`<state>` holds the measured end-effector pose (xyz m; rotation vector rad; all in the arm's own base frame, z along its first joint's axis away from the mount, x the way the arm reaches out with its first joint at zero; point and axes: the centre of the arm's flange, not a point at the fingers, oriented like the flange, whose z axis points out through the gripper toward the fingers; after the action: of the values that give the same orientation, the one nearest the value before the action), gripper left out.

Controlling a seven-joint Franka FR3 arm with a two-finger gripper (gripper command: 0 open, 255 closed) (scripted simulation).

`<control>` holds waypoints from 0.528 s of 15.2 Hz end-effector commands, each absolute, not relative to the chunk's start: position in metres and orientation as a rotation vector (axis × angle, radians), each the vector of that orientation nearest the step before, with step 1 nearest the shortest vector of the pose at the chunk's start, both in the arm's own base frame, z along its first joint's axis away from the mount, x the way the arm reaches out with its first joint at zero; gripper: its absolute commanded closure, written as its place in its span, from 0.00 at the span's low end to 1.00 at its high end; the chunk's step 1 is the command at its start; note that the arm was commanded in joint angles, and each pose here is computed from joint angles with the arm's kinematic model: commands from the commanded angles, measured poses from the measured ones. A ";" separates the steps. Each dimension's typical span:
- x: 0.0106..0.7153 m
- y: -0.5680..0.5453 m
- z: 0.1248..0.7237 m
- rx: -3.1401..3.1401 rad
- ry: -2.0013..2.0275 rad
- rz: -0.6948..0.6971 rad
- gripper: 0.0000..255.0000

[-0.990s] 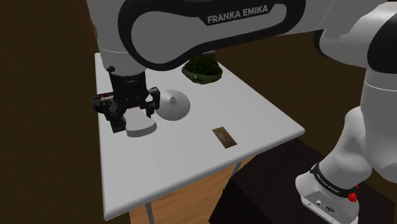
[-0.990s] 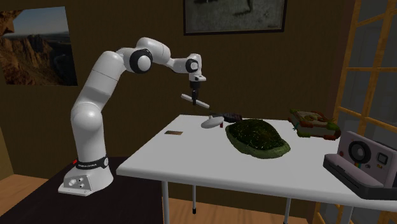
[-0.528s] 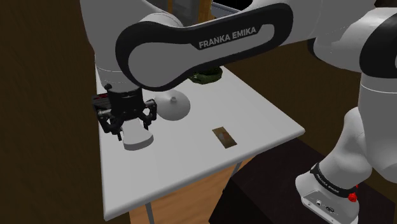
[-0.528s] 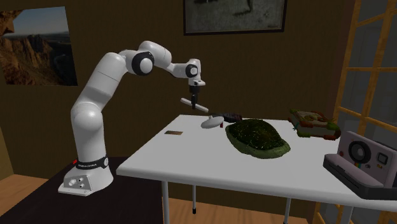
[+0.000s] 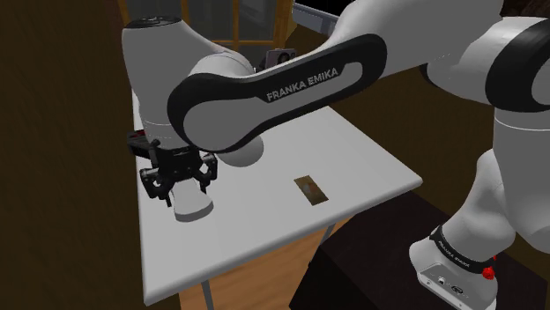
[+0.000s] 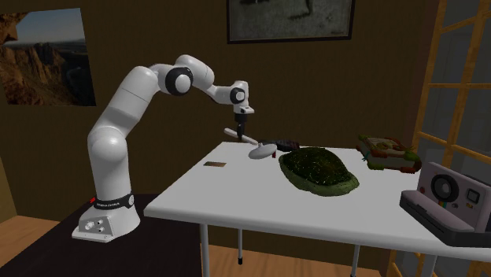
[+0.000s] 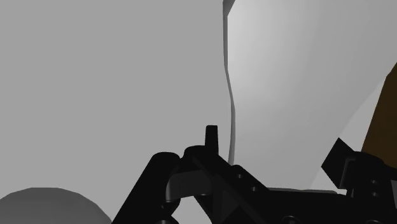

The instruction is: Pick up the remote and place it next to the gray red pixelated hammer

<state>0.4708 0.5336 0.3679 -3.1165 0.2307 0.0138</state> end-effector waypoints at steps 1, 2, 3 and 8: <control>0.470 0.533 0.358 -3.116 0.231 0.013 1.00; 0.470 0.533 0.352 -3.116 0.231 0.013 1.00; 0.470 0.533 0.347 -3.116 0.231 0.013 1.00; 0.470 0.533 0.347 -3.116 0.231 0.013 1.00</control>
<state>0.4694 0.5342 0.3476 -3.1147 0.2284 0.0130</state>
